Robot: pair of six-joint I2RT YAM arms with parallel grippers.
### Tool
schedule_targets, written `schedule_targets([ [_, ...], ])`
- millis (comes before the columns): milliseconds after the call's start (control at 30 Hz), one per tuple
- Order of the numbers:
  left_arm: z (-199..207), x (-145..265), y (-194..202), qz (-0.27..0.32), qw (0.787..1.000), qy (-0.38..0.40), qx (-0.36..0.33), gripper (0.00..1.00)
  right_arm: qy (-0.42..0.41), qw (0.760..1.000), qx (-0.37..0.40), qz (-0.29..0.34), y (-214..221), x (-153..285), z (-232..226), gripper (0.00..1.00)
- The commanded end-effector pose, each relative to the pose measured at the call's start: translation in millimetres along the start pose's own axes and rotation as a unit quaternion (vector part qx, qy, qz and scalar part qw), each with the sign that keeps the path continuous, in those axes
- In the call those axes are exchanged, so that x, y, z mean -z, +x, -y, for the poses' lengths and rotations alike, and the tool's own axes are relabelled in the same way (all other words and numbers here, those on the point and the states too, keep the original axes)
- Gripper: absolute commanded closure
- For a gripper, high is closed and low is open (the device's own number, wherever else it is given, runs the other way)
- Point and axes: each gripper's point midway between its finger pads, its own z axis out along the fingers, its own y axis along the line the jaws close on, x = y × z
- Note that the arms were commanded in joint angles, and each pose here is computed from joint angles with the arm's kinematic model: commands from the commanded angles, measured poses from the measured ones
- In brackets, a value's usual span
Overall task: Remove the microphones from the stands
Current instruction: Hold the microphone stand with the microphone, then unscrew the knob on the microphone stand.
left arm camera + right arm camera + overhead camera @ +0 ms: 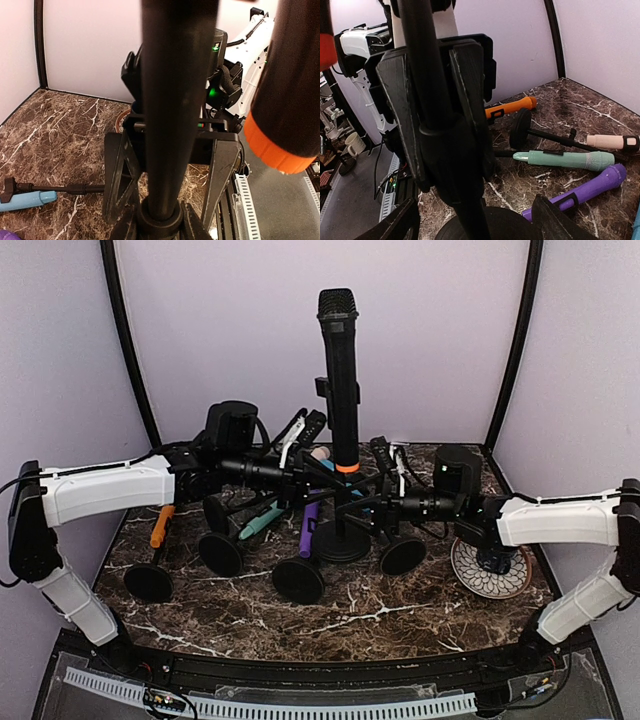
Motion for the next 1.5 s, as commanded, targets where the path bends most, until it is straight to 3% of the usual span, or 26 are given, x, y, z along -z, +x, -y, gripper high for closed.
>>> schedule_targets([
  [0,33.9,29.1,-73.2,0.086,0.993,0.028,-0.074,1.00,-0.035,0.999,0.014,0.028,-14.4,-4.9,-14.7,0.24],
  [333,36.4,32.0,-78.8,0.092,0.993,0.029,-0.069,1.00,-0.039,0.999,0.002,0.037,-6.4,-13.7,-13.9,0.50],
  [700,29.7,32.4,-82.7,0.106,0.993,0.020,-0.043,1.00,-0.005,0.998,0.022,0.061,-12.9,-9.2,-9.9,1.00],
  [1200,2.0,28.2,-78.7,0.126,0.991,-0.042,-0.002,1.00,0.157,0.976,0.100,0.113,-36.0,4.4,27.2,1.00],
  [1467,-30.5,27.0,-70.4,0.127,0.983,-0.130,0.036,1.00,0.247,0.953,0.117,0.133,-48.3,5.0,51.9,1.00],
])
